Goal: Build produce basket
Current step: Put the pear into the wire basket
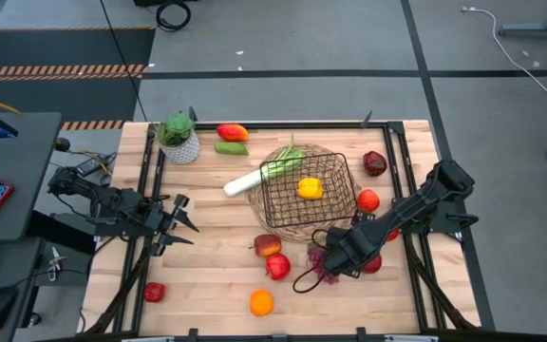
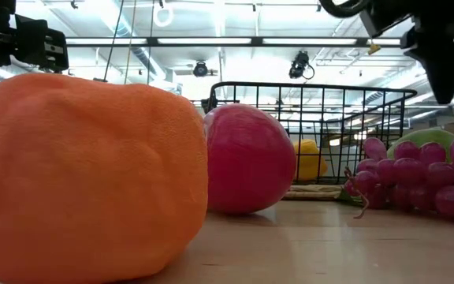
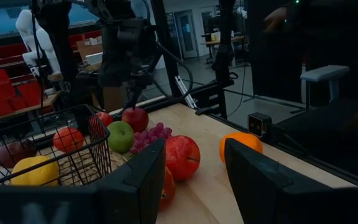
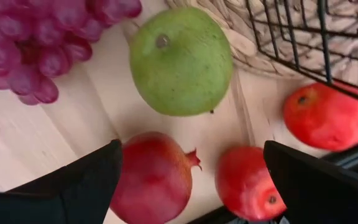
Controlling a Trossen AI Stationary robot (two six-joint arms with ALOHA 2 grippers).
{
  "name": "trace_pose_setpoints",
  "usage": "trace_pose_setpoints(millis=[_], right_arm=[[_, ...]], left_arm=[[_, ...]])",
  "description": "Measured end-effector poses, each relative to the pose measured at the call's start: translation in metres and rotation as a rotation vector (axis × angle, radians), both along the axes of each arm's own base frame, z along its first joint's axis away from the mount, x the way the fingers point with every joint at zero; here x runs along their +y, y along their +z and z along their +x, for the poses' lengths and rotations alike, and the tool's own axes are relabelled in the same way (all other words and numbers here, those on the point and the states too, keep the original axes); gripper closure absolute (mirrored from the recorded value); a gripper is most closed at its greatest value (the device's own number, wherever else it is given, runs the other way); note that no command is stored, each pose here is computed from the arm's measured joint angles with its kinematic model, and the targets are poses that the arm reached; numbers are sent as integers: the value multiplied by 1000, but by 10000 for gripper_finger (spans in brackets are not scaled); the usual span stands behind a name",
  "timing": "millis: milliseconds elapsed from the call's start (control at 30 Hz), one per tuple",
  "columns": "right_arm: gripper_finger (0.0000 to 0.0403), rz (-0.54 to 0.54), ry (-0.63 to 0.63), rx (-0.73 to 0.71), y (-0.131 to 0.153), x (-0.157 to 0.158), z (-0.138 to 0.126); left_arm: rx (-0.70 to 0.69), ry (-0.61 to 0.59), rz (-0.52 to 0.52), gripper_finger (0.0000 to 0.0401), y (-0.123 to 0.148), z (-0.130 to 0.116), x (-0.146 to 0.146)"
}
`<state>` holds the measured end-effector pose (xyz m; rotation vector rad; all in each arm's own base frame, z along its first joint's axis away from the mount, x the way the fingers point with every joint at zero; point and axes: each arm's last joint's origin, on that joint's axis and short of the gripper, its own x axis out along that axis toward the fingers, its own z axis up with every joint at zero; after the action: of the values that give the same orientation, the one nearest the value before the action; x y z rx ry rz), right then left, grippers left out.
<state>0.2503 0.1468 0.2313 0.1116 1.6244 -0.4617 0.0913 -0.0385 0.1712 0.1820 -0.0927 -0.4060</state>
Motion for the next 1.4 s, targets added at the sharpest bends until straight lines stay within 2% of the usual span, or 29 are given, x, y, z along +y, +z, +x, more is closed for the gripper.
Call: trace_pose_setpoints(millis=[167,300,500,633,933,1167,1400], right_arm=[[21,1,32,-20,-8,-1,-21],[30,14,64,-130,-14,-5,-42],[34,-45,270,-274,-29,-11,-52],[33,-64,361,-249,-43,-12,-50],[35,-103,442,-153,-69,-1,-34],[35,-61,477,-193,-66,13,-16],[34,-31,507,-229,-66,16,-12]], left_arm=[[1,0,0,229,0,0,0],[0,0,0,229,0,0,0],[0,0,0,229,0,0,0],[0,0,0,229,0,0,0],[0,0,0,229,0,0,0],[0,0,0,229,0,0,0],[2,0,1,229,0,0,0]])
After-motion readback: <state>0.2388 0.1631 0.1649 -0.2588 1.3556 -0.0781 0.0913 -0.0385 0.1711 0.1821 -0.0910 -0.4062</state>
